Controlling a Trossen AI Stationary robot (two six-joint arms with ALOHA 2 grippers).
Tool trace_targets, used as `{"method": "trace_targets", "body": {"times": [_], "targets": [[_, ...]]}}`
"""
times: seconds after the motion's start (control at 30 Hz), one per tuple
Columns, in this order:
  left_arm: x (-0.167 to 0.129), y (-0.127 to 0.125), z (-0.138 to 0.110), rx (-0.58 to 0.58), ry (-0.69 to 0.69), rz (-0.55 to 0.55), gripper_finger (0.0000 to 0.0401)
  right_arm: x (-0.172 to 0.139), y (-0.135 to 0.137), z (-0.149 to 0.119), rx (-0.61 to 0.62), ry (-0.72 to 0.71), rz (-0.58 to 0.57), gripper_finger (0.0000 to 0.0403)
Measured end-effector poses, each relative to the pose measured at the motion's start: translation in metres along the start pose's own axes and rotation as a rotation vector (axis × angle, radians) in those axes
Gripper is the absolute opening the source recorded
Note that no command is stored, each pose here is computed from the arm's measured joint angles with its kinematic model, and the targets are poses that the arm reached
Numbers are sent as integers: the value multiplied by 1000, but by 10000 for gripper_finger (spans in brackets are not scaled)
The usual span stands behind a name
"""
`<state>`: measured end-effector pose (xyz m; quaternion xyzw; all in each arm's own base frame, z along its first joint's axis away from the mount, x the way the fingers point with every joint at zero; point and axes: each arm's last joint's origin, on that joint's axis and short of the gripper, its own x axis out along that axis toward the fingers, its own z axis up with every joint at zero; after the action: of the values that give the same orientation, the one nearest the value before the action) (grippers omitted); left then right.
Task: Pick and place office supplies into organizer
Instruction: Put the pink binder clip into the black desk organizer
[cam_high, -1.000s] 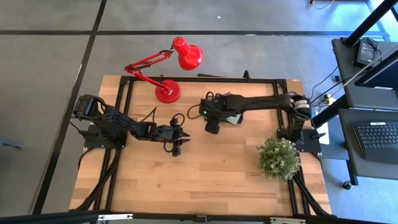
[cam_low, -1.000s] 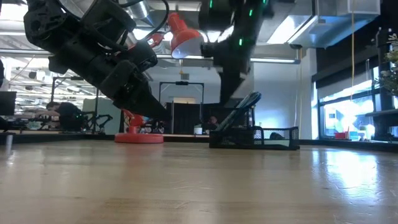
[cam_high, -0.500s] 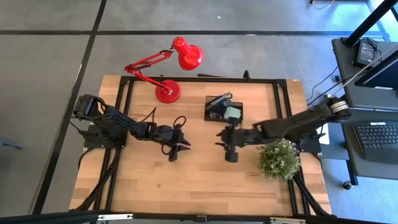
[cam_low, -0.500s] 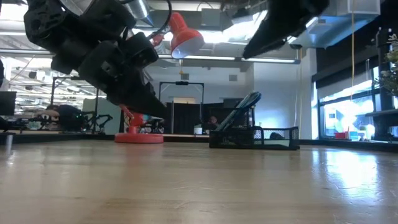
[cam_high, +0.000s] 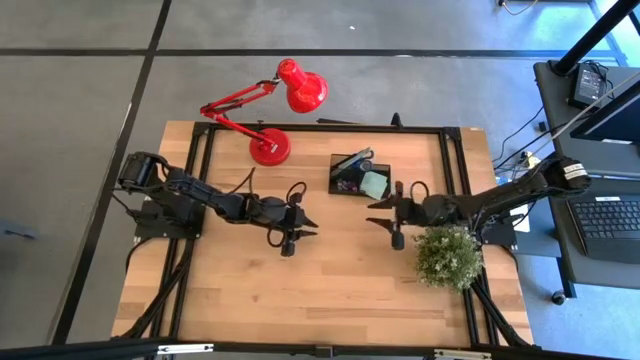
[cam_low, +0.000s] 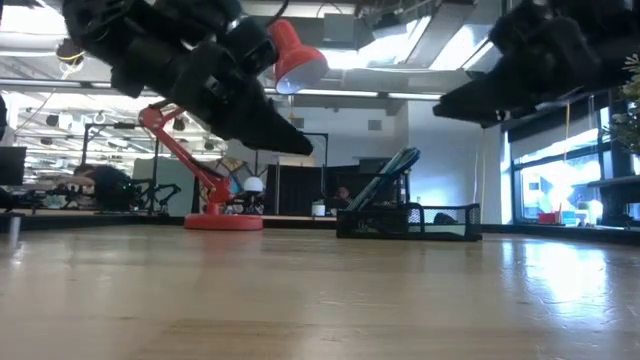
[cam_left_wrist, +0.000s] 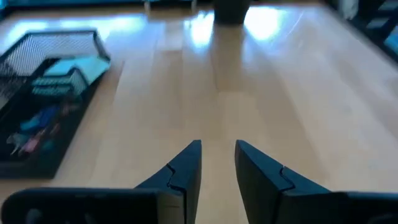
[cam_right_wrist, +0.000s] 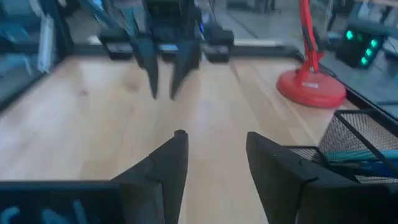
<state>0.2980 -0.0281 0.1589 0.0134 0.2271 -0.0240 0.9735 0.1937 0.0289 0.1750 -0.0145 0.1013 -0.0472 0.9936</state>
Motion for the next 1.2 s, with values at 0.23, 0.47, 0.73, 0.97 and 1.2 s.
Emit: {"method": "trace_targets", "body": {"times": [0.23, 0.47, 0.73, 0.97, 1.2], "targets": [[2, -4, 21, 102, 348, 67, 128, -18, -6, -20, 22, -80, 10, 166], [-9, -21, 59, 19, 499, 63, 162, -18, -17, -18, 2, -101, -55, 166], [-25, -58, 89, -241, 530, 32, 165, -16, -33, -18, -36, -94, -147, 166], [-27, -94, 78, -452, 662, 102, 165, -15, -43, -18, -67, -91, -205, 166], [0, -130, 49, -514, 978, 185, 165, -15, -46, -19, -43, -87, -221, 166]]}}
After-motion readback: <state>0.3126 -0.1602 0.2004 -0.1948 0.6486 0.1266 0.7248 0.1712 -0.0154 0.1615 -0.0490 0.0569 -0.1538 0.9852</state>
